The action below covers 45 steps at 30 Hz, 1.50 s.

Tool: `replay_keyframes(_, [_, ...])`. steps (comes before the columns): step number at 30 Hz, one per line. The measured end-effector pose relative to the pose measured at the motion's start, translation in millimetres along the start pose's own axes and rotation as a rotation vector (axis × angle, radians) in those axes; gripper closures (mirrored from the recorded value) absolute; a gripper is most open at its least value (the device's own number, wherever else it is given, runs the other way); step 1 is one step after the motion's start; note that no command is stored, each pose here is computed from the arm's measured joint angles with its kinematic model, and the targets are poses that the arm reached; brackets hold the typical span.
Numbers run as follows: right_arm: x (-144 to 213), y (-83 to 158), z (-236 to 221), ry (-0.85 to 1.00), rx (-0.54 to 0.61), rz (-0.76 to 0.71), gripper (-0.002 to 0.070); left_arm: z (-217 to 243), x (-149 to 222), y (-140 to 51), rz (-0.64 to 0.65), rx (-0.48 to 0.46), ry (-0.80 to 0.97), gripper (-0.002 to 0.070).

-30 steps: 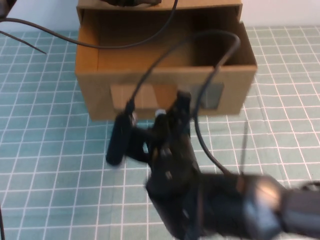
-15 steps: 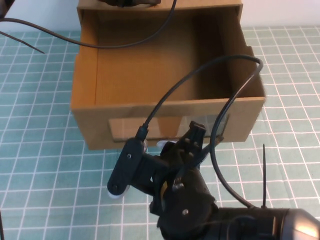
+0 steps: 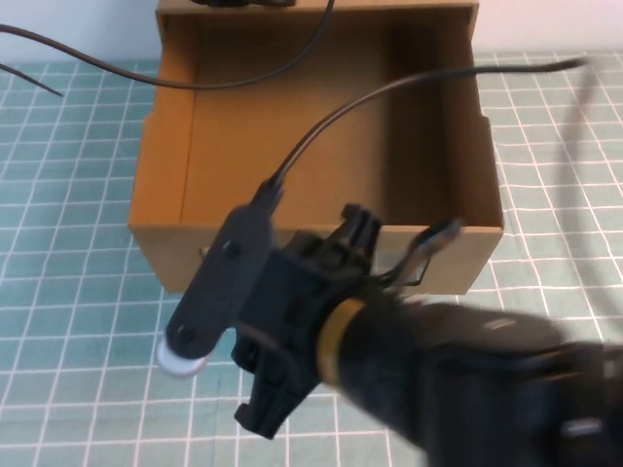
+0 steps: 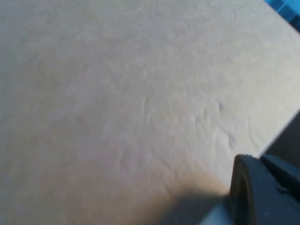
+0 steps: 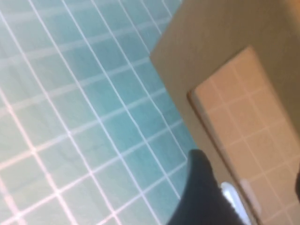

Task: Open the shoe box
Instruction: 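Pull the top drawer of the cardboard box fully open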

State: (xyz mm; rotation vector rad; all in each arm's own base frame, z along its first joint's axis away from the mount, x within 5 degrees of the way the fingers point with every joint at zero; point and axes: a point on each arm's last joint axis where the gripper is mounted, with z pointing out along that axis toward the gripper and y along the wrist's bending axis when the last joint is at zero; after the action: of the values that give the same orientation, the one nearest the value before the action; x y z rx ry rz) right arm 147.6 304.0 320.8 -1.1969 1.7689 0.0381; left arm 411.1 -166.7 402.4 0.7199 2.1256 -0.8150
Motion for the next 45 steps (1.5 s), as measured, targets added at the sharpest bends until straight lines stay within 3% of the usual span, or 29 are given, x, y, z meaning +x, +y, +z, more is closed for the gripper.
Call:
replay_keyframes(7, [-11.9, -29.6, -66.6, -0.149, -0.093, 0.102, 0.0300, -58.5, -15.2, -34.9, 0.095, -0.061, -0.067, 0.0680])
replay_keyframes(12, [-8.8, -58.2, -114.7, -0.236, -0.064, 0.144, 0.0321, -111.2, -19.7, -67.3, 0.183, -0.138, -0.107, 0.0680])
replay_keyframes(15, [2.6, -77.9, -142.6, -0.228, -0.006, 0.169, 0.0396, -144.1, -16.6, -82.4, 0.224, -0.239, -0.105, 0.0680])
replay_keyframes(19, [27.6, -105.1, -179.3, -0.166, 0.102, 0.170, 0.0596, -181.7, -4.3, -97.8, 0.238, -0.372, -0.096, 0.0680])
replay_keyframes(22, [49.6, -122.5, -206.0, -0.115, 0.167, 0.151, 0.0661, -196.9, 14.1, -106.3, 0.230, -0.411, -0.072, 0.0680])
replay_keyframes(25, [70.8, -133.8, -228.8, -0.106, 0.191, 0.179, 0.0681, -201.7, 38.6, -111.4, 0.208, -0.413, -0.038, 0.0680])
replay_keyframes(34, [151.9, -122.0, -255.2, -0.207, 0.064, 0.315, 0.0687, -218.3, 164.8, -131.7, 0.171, -0.449, -0.040, 0.0680])
replay_keyframes(40, [173.8, -104.0, -235.0, -0.282, 0.059, 0.291, 0.0689, -223.9, 243.9, -144.9, 0.167, -0.453, -0.247, 0.0680])
replay_keyframes(45, [183.1, -91.6, -217.2, -0.242, 0.053, 0.246, 0.0689, -237.6, 278.9, -159.0, 0.195, -0.450, -0.436, 0.0680])
